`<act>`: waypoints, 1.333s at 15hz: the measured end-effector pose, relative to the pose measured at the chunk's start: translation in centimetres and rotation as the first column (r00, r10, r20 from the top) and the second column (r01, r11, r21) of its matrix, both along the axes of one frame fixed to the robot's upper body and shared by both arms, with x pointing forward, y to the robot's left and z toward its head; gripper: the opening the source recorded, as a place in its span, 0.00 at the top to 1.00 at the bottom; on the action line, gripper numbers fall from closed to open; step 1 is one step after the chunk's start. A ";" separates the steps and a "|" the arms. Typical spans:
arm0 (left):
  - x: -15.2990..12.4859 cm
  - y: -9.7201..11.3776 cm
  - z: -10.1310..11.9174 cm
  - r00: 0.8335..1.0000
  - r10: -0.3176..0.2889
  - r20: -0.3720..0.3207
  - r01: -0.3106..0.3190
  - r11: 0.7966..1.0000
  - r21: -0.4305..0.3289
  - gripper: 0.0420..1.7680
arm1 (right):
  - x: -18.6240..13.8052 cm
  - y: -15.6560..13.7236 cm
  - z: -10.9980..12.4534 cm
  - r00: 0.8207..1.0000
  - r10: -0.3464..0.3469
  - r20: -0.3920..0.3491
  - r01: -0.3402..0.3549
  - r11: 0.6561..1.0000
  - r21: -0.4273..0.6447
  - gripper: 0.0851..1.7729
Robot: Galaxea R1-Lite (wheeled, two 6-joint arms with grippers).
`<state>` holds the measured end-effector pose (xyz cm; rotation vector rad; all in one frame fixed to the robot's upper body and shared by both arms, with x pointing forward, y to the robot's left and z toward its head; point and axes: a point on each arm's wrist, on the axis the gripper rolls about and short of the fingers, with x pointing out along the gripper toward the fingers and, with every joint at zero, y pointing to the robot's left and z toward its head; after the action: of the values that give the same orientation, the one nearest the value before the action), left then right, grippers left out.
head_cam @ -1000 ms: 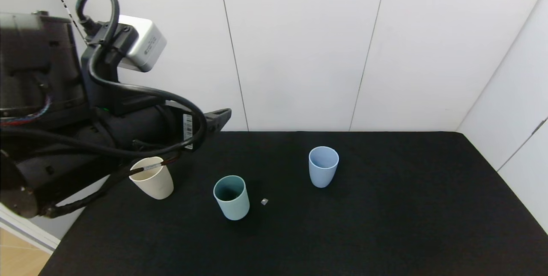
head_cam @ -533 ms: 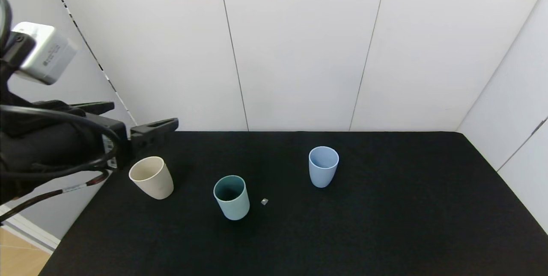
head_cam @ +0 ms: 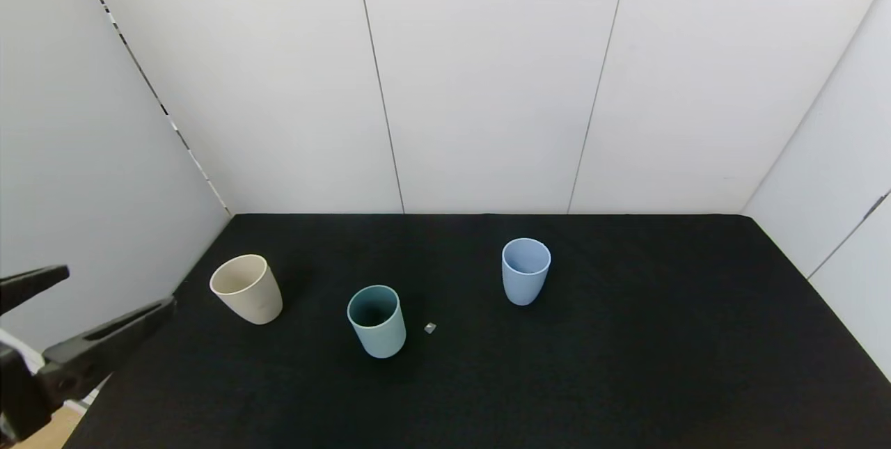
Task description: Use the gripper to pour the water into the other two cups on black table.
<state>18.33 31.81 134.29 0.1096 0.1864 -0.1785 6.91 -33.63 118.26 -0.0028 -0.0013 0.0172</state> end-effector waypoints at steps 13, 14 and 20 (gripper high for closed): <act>-9.5 1.2 -7.3 0.995 0.009 0.100 -0.006 0.999 -0.032 0.03 | 0.0 0.0 0.0 1.000 0.000 0.000 0.000 1.000 0.000 0.04; -9.9 1.2 -7.9 0.993 0.007 0.115 -0.003 0.999 -0.032 0.03 | 0.0 0.0 0.0 1.000 0.000 0.000 0.000 1.000 -0.001 0.04; -12.0 1.2 -10.7 0.978 -0.011 0.211 0.018 0.999 -0.033 0.03 | 0.0 0.0 0.0 1.000 0.000 0.000 0.000 1.000 -0.001 0.04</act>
<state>6.29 32.98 123.54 0.0942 -0.0287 -0.1832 6.91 -33.63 118.26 -0.0036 -0.0013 0.0172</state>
